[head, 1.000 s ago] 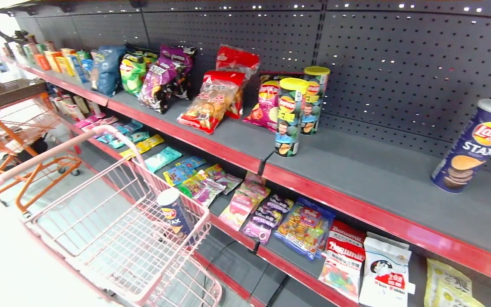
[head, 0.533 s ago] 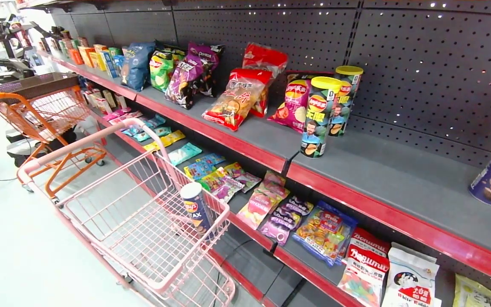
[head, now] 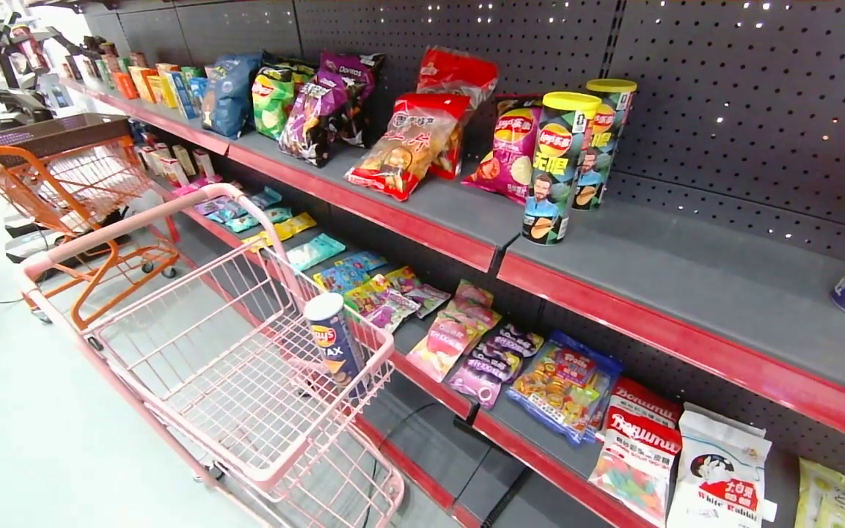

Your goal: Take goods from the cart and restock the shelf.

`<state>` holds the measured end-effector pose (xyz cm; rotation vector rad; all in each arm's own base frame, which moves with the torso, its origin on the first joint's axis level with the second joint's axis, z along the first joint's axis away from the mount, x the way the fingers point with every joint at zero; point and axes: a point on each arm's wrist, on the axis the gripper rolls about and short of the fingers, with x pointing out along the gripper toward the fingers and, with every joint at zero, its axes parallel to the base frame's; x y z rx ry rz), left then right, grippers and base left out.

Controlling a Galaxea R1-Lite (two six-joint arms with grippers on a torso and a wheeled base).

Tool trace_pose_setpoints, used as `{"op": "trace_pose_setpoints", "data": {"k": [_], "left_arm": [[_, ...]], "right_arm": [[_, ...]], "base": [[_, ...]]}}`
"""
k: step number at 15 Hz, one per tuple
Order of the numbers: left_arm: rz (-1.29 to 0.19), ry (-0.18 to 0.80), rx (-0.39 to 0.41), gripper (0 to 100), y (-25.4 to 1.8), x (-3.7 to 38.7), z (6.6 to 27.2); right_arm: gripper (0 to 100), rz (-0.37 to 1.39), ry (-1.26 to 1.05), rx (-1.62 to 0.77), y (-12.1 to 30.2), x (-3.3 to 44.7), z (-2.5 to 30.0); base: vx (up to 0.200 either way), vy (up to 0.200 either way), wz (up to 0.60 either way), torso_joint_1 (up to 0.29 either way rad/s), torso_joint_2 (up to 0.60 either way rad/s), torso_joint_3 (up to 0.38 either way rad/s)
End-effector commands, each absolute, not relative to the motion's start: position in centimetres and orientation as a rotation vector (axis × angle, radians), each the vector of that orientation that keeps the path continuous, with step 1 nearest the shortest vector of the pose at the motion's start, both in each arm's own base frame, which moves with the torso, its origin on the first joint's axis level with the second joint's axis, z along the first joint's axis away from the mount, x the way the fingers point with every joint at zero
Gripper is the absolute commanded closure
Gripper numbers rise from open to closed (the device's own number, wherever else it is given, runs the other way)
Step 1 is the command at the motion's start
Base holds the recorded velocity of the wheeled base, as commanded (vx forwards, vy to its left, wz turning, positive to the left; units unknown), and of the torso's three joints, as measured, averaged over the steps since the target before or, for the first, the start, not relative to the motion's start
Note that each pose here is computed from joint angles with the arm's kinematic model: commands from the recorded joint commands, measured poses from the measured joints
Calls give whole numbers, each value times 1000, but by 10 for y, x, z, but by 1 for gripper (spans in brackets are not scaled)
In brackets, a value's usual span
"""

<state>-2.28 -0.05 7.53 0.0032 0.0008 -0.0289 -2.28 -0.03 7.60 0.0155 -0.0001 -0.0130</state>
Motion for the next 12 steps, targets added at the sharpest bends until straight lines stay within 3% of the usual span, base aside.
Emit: {"op": "trace_pose_setpoints", "data": {"k": [1, 8, 11, 12], "left_arm": [[-29, 1, 3, 0, -1, -23, 75], [-31, 1, 5, 0, -1, -23, 75], [-35, 1, 5, 0, -1, -23, 75], [-48, -43, -4, 0, -1, -26, 95]], "right_arm": [[0, -14, 1, 17, 0, -23, 76], [0, -14, 1, 17, 0, -23, 76], [0, -15, 1, 17, 0, -23, 76], [0, -15, 1, 17, 0, -23, 76]], "base": [[0, 0, 0, -207, 554, 344], [0, 0, 0, -188, 537, 346], [0, 0, 0, -61, 203, 142], [0, 0, 0, -7, 61, 36]]}}
